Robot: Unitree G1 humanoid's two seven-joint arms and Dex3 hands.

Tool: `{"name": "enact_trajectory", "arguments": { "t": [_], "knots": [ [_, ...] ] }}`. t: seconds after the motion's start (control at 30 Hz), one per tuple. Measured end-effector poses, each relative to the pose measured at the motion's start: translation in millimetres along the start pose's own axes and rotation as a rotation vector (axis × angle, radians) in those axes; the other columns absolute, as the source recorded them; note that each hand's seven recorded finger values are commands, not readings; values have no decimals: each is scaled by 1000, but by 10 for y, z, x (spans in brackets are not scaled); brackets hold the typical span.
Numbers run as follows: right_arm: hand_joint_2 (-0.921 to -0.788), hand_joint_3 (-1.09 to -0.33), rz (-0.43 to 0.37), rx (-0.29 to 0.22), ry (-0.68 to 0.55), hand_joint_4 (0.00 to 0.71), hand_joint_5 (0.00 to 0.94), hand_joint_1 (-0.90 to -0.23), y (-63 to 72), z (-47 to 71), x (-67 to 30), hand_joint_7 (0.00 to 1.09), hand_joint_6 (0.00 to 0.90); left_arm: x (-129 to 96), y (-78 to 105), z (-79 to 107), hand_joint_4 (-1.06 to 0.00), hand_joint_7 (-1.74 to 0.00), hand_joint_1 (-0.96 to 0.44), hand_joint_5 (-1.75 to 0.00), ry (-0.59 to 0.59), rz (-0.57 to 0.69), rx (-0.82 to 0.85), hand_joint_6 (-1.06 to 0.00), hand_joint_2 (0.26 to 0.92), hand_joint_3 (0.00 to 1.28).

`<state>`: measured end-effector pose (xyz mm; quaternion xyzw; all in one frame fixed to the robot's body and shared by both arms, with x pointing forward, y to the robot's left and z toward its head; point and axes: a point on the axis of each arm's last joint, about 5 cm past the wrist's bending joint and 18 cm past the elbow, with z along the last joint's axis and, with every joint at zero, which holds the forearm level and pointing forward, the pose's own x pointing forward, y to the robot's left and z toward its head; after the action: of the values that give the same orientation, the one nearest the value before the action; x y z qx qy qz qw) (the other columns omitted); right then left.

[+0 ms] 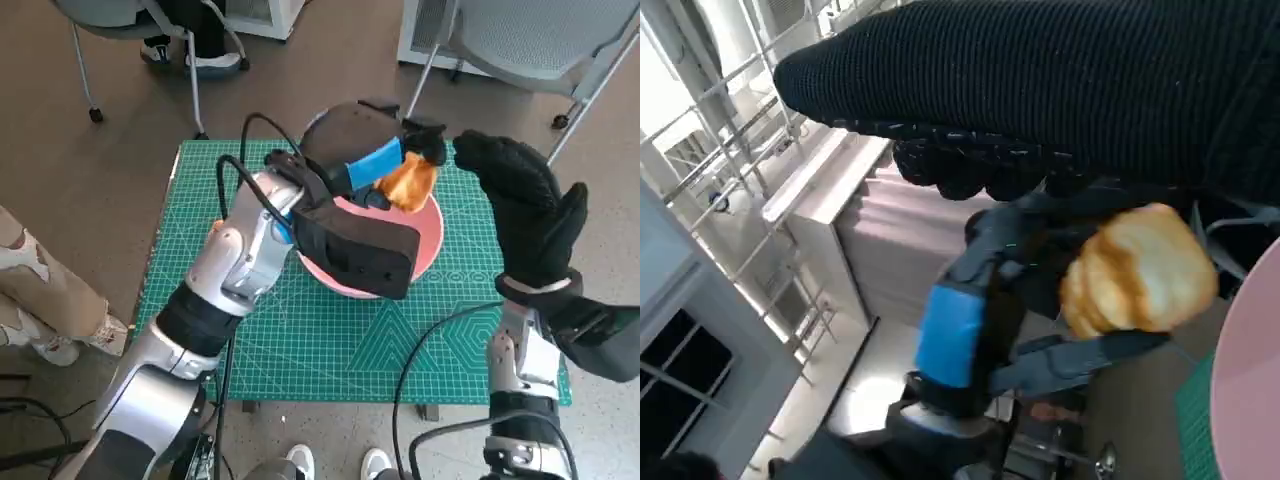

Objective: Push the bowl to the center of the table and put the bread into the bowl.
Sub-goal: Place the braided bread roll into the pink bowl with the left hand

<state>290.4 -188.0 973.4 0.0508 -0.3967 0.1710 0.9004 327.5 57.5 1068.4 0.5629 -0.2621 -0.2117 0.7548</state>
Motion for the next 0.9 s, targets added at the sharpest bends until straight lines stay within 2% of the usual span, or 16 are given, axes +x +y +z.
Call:
{"name": "enact_trajectory", "arguments": {
  "t": [0.03, 0.1, 0.13, 0.17, 0.2, 0.23, 0.3, 0.4, 0.53, 0.7, 0.9],
  "knots": [
    [-921, -738, -1, -1, 0, 234, 6, -636, 0, 0, 0, 544, 57, 5, -15, -12, -674, -1058, 1, -1300, 7, -7, -6, -616, 914, 99],
    [-921, -738, -4, -2, -1, 235, 6, -637, 1, 1, -1, 541, 59, 14, -43, -28, -610, -1252, 0, -1326, 18, -22, -23, -455, 918, 187],
    [-921, -738, -6, -3, -2, 235, 6, -637, 0, 1, -1, 540, 59, 18, -53, -31, -523, -1131, -16, -1160, 21, -33, -35, -392, 886, 181],
    [-921, -738, -8, -5, -3, 235, 6, -637, 0, 2, -1, 538, 60, 22, -59, -32, -452, -850, -41, -810, 25, -51, -56, -355, 849, 157],
    [-921, -738, -9, -5, -4, 235, 6, -637, 1, 2, -1, 537, 61, 24, -62, -33, -333, -601, -70, -519, 30, -67, -71, -305, 819, 121],
    [-921, -737, -10, -5, -4, 236, 6, -637, 3, 2, -1, 536, 61, 26, -62, -34, -290, -502, -81, -415, 36, -89, -89, -293, 810, 105],
    [-921, -737, -12, -4, -4, 236, 6, -637, 5, 0, -1, 533, 63, 26, -54, -40, -118, -241, -152, -169, 52, -136, -121, -213, 777, 60],
    [-921, -736, -13, -3, -4, 236, 5, -637, 7, -2, -2, 530, 65, 22, -33, -47, -38, -110, -238, -55, 83, -213, -152, -167, 762, 36],
    [-921, -737, -14, -1, -3, 235, 5, -637, 8, -5, -3, 526, 66, 11, -2, -53, -9, -59, -316, -14, 104, -270, -161, -147, 760, 26],
    [-921, -739, -15, 3, 1, 235, 4, -633, 12, -14, -5, 521, 67, -7, 32, -48, 0, -34, -424, -1, 100, -274, -112, -135, 768, 21],
    [-921, -742, -15, 7, 7, 236, 4, -631, 17, -28, -7, 519, 67, -30, 79, -53, 1, -25, -475, 1, 100, -244, -75, -131, 776, 17]
  ]
}}
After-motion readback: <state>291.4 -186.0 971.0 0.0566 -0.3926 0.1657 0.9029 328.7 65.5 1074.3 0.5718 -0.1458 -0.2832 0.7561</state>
